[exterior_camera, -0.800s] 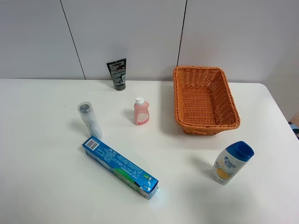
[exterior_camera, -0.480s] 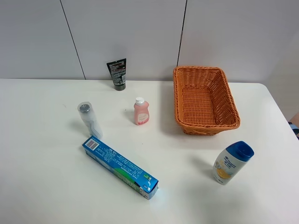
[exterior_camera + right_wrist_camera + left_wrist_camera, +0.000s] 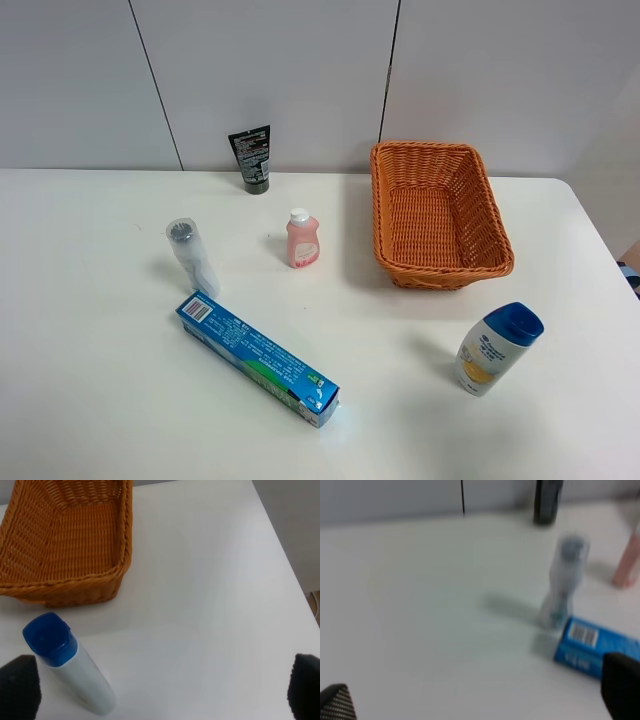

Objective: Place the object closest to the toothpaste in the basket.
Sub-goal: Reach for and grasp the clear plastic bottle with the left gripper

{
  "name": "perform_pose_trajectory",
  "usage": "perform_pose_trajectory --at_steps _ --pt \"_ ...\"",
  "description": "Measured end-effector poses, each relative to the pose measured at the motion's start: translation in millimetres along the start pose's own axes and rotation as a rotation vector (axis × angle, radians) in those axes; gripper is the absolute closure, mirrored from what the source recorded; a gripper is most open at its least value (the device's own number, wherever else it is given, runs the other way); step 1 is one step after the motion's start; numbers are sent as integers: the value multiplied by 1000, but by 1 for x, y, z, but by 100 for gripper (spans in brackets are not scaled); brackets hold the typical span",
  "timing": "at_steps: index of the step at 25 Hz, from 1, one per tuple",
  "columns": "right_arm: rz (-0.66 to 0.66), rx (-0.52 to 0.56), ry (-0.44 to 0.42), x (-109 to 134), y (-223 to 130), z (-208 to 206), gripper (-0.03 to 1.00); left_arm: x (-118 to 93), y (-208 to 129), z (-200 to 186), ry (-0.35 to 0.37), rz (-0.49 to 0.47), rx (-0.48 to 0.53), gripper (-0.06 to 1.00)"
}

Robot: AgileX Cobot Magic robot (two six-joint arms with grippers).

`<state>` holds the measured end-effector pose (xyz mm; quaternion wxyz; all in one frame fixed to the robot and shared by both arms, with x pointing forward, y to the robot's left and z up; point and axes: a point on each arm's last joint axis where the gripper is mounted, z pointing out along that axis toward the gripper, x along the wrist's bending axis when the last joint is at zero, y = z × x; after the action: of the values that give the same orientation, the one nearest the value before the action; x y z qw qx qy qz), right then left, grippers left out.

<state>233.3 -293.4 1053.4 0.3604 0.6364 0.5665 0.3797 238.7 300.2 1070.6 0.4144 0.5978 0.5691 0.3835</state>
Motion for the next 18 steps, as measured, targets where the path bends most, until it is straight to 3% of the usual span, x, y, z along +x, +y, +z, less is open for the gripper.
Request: perform_pose_trajectory --at_steps 4,7,15,18 --pt "0 0 0 0 0 0 -3 0 35 16 -4 -6 -122 -5" --pt "0 0 0 0 0 0 -3 0 52 41 -3 -10 -131 -5" --pt "0 0 0 0 0 0 -3 0 58 129 -9 -45 109 -5" --pt "0 0 0 0 0 0 -3 -9 56 153 -60 -40 152 -5"
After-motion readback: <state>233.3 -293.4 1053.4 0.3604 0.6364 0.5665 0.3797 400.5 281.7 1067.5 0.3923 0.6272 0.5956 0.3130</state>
